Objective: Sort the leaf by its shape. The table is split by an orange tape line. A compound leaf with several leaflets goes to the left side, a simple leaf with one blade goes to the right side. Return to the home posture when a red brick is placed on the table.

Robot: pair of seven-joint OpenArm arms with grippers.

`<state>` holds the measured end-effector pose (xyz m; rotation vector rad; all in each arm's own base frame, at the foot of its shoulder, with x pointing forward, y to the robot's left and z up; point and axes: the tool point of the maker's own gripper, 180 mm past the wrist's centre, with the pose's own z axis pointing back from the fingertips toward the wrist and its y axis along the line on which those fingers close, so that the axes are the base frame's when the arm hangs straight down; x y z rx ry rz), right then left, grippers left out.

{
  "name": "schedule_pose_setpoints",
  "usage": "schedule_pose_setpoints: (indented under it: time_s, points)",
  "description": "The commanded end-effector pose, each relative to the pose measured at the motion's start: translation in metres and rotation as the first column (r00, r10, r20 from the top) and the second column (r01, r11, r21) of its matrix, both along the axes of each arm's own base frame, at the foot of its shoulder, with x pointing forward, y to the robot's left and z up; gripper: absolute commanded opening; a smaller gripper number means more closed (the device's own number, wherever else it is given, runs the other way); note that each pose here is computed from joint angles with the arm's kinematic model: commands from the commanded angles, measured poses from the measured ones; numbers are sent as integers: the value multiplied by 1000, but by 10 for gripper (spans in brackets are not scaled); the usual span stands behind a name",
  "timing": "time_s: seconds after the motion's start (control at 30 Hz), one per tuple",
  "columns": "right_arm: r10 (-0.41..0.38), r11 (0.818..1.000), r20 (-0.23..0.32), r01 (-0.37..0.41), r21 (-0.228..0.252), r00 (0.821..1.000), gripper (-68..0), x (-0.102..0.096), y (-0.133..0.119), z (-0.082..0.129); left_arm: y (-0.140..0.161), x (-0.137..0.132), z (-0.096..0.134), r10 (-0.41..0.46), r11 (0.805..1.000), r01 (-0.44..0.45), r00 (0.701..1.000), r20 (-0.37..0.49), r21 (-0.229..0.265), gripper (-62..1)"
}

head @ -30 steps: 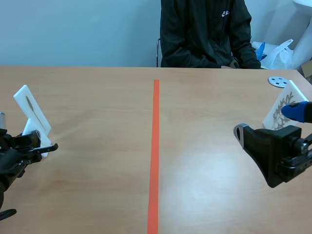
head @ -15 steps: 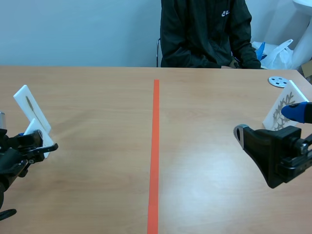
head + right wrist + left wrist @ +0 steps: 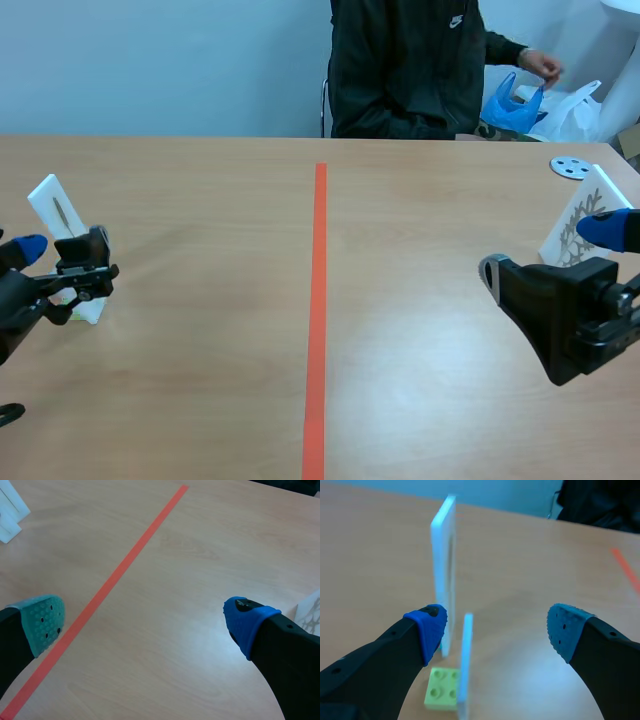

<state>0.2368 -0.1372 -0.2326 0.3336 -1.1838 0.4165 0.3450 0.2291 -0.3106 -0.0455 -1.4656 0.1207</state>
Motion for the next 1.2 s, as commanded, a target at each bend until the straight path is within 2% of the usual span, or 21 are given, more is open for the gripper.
schedule_pose_setpoints:
  time_s: [0.0, 0.1, 0.2, 0.27, 0.4, 0.5, 0.57, 0.7, 0.87, 1.17]
  points:
    - [5, 1000, 26, -5, 3, 1000, 4, 4, -1, 7, 0, -2, 20, -16, 1000, 15, 999, 50, 22, -93]
    - [5, 1000, 26, -5, 3, 1000, 4, 4, -1, 7, -17, -13, 43, -113, 993, 109, 989, 91, 45, -26]
    - [5, 1000, 26, -5, 3, 1000, 4, 4, -1, 7, -43, -28, 64, -242, 969, 236, 964, 108, 69, 5]
    - [5, 1000, 26, -5, 3, 1000, 4, 4, -1, 7, -63, -41, 77, -325, 945, 317, 939, 110, 84, 14]
    - [5, 1000, 26, -5, 3, 1000, 4, 4, -1, 7, -100, -66, 98, -472, 879, 463, 878, 80, 112, 14]
    - [4, 1000, 27, -4, 2, 1000, 4, 4, -1, 7, -121, -82, 104, -538, 836, 532, 843, 15, 131, 14]
    - [2, 1000, 29, -2, 1, 1000, 4, 4, -2, 8, -130, -89, 112, -561, 820, 555, 828, 2, 141, 14]
    - [2, 1000, 30, -2, 0, 1000, 4, 4, -2, 8, -141, -100, 122, -584, 804, 578, 812, 6, 139, 14]
    - [2, 1000, 30, -2, 5, 1000, 4, 4, -2, 8, -143, -110, 107, -587, 800, 589, 808, -55, 110, 14]
    - [2, 1000, 32, -2, 6, 999, 4, 5, -2, 9, -155, -117, 98, -613, 782, 619, 785, -84, 72, 14]
